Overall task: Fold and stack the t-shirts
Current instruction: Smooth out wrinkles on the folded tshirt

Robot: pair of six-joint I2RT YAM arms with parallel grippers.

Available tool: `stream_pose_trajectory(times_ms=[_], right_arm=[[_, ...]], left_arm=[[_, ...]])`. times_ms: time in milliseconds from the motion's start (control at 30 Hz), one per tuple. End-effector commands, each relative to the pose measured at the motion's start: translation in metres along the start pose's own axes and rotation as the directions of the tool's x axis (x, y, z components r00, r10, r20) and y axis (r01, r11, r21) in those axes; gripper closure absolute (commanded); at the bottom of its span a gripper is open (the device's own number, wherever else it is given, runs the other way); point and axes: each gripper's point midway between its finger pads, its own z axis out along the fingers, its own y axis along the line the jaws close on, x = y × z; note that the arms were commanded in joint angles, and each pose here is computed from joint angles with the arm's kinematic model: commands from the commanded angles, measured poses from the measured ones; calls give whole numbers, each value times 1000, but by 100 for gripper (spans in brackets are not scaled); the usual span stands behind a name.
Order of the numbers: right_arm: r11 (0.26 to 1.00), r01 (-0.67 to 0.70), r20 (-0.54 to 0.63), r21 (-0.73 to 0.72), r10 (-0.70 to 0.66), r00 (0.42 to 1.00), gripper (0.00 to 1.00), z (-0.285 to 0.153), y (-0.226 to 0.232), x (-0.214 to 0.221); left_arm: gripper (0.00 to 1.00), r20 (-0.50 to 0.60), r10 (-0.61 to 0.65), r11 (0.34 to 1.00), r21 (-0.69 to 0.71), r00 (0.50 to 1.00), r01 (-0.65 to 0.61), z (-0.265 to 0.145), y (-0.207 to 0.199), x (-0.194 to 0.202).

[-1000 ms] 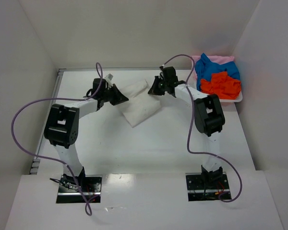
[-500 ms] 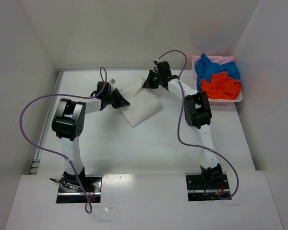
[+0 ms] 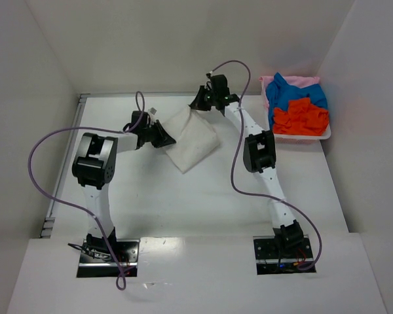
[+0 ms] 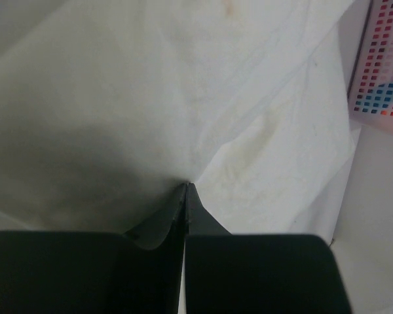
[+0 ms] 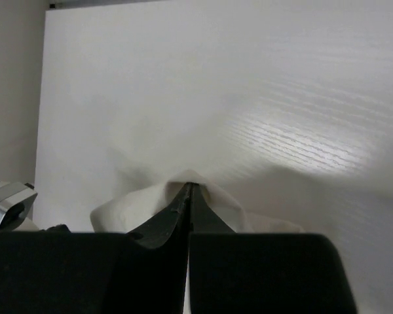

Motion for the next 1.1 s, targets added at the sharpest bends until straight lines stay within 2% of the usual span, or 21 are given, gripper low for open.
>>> stream_pose_trajectory(times_ms=[0,133,200,267,300,333,367,400,467,500,633,767,867,900,933,1000,1067], right_arm=[[998,27,90,-50,-23,996,100,-34,37,-52],[998,65,109,-17,-63,992,98,-61,51,-65],[998,55,73,6,-56,996,98,-63,42,-50],[998,69,116,11,-70,991,98,-87,57,-61],[998,41,68,50,-45,997,98,-83,37,-36],[998,67,118,20,-69,991,98,-101,56,-50],[997,64,122,33,-67,990,100,-105,52,-46],[997,40,75,62,-45,996,100,-103,35,-22],[997,48,91,52,-53,994,100,-116,41,-19],[998,29,38,58,-32,999,100,-115,29,5],[998,6,-29,55,-5,1000,100,-116,12,43],[998,-12,-76,59,17,997,100,-111,-1,66],[997,-19,-110,81,28,994,100,-106,-15,82],[995,-17,-121,100,29,992,100,-107,-21,87],[994,-21,-130,106,35,991,100,-108,-22,90],[991,-16,-138,136,35,990,100,-108,-32,97],[988,-10,-150,154,34,988,100,-112,-36,104]], left_arm=[[100,70,58,996,69,996,-63,-15,-25,-38],[100,130,137,980,129,982,-154,-31,-55,-73],[100,166,182,962,172,969,-210,-39,-81,-91],[100,153,213,936,250,965,-247,-39,-99,-95],[100,140,224,926,279,965,-255,-35,-102,-95],[100,126,245,905,327,961,-273,-37,-111,-93],[100,149,256,890,350,955,-293,-38,-119,-100],[100,149,250,890,353,957,-288,-34,-118,-101],[100,134,270,871,389,953,-301,-31,-125,-96],[100,129,292,857,406,948,-319,-26,-131,-94],[100,91,339,826,448,936,-343,-7,-138,-77],[100,63,337,833,444,940,-329,11,-130,-64],[100,52,352,862,370,935,-345,32,-117,-55],[100,57,357,874,333,932,-355,36,-114,-55],[100,97,350,901,239,932,-363,44,-102,-70],[100,107,350,920,149,931,-363,53,-94,-67],[100,150,320,943,43,935,-330,58,-75,-78]])
